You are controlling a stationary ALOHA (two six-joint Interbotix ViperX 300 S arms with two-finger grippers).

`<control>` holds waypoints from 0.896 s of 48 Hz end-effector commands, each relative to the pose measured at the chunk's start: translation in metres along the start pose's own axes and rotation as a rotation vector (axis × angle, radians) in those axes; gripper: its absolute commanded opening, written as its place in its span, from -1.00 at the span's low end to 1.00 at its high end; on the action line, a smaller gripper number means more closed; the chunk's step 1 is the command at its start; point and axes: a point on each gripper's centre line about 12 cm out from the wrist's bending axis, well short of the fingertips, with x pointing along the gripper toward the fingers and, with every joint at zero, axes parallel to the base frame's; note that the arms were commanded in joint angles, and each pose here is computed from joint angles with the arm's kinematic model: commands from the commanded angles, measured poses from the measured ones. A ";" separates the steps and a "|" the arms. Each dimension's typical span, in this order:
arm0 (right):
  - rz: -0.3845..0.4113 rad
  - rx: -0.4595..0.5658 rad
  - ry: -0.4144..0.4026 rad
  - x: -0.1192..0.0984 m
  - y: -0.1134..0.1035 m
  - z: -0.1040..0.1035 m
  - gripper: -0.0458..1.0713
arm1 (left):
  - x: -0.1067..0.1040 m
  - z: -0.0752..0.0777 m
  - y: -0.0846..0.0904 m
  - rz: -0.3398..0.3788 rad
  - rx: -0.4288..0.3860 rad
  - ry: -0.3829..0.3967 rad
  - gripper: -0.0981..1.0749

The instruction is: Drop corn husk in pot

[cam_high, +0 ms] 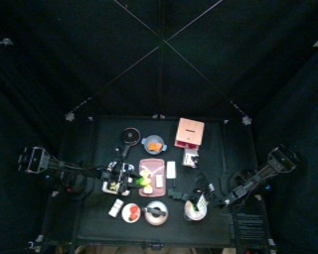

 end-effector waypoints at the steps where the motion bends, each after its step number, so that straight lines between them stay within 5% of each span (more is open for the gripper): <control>1: 0.074 -0.086 -0.125 0.006 0.019 0.032 0.52 | 0.003 0.007 -0.001 -0.005 0.002 -0.024 0.31; 6: 0.105 -0.188 -0.261 0.021 0.038 0.065 0.54 | 0.003 0.007 -0.002 -0.007 0.002 -0.023 0.31; 11: 0.078 -0.146 -0.297 0.038 0.048 0.086 0.54 | 0.002 0.004 -0.002 -0.007 0.008 -0.014 0.31; 21: -0.015 -0.188 -0.281 0.072 0.053 0.070 0.54 | 0.005 -0.004 -0.006 -0.027 0.195 0.064 0.31; 34: 0.085 -0.373 -0.276 0.069 0.079 0.055 0.92 | 0.009 -0.003 -0.012 -0.047 0.219 0.062 0.31; 43: 0.120 -0.407 -0.245 0.085 0.090 0.049 0.94 | 0.018 -0.005 -0.014 -0.057 0.218 0.070 0.31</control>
